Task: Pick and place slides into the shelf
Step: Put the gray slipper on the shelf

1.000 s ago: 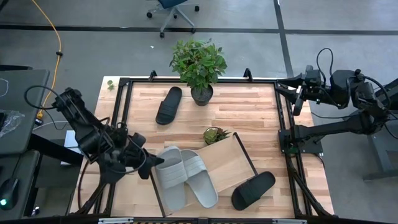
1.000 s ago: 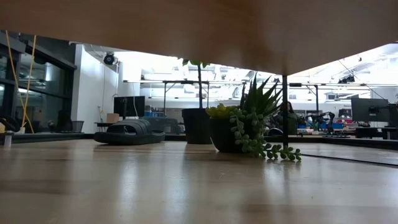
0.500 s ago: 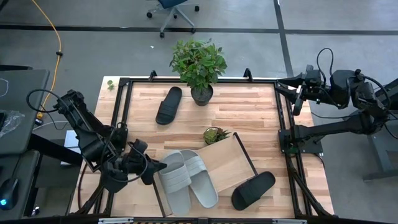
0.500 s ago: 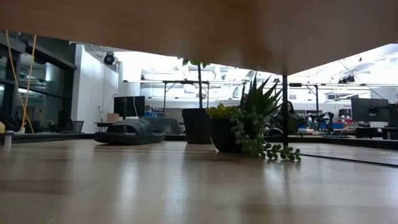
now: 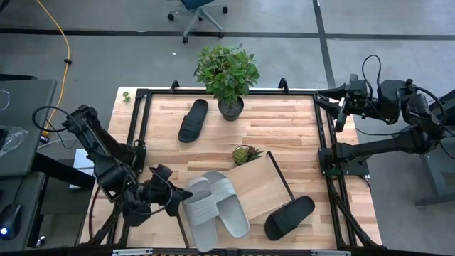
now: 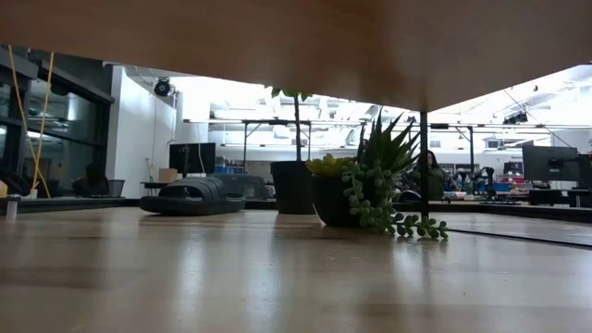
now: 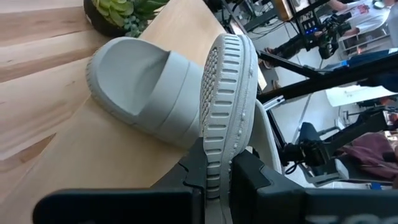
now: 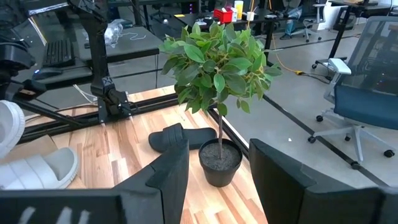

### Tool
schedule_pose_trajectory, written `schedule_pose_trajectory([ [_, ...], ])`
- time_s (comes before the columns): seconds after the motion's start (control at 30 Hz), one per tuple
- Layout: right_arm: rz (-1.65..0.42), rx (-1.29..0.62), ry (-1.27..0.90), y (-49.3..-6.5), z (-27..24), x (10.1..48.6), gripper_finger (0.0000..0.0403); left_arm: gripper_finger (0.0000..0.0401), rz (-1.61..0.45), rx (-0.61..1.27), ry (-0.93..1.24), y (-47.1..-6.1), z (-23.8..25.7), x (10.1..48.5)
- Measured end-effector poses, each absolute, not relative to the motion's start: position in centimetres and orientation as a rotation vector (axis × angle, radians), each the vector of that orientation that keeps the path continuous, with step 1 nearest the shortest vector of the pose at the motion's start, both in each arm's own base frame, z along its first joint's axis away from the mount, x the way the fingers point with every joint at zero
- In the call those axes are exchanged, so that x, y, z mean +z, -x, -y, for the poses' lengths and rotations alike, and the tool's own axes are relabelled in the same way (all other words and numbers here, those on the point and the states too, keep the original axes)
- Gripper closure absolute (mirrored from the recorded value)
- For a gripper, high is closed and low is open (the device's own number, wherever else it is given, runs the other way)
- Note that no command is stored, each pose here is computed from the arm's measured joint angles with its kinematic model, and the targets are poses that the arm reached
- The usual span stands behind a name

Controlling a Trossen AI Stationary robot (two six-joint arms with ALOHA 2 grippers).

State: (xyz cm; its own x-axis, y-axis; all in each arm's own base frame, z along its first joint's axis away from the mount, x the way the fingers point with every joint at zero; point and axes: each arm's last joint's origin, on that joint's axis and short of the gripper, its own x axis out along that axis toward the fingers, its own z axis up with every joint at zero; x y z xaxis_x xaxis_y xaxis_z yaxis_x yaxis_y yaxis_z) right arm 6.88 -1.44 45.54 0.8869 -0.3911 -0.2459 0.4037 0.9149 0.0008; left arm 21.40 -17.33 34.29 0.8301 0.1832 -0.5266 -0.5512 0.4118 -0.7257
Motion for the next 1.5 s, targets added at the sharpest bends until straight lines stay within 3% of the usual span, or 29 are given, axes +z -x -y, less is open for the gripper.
schedule_pose_trajectory([
  [0.7, -0.241, -0.405, -0.073, -6.9, 1.4, 45.5, 0.0245, 0.0355, -0.524, 0.528, 1.063, -20.7, 17.0, 33.5],
  [1.23, -0.241, -0.405, -0.073, -6.9, 1.4, 45.5, 0.0245, 0.0248, -0.605, 0.563, 1.035, -20.3, 16.7, 33.0],
  [1.5, -0.241, -0.405, -0.073, -6.9, 1.4, 45.5, 0.0245, 0.0216, -0.686, 0.585, 0.999, -19.8, 16.5, 32.6],
])
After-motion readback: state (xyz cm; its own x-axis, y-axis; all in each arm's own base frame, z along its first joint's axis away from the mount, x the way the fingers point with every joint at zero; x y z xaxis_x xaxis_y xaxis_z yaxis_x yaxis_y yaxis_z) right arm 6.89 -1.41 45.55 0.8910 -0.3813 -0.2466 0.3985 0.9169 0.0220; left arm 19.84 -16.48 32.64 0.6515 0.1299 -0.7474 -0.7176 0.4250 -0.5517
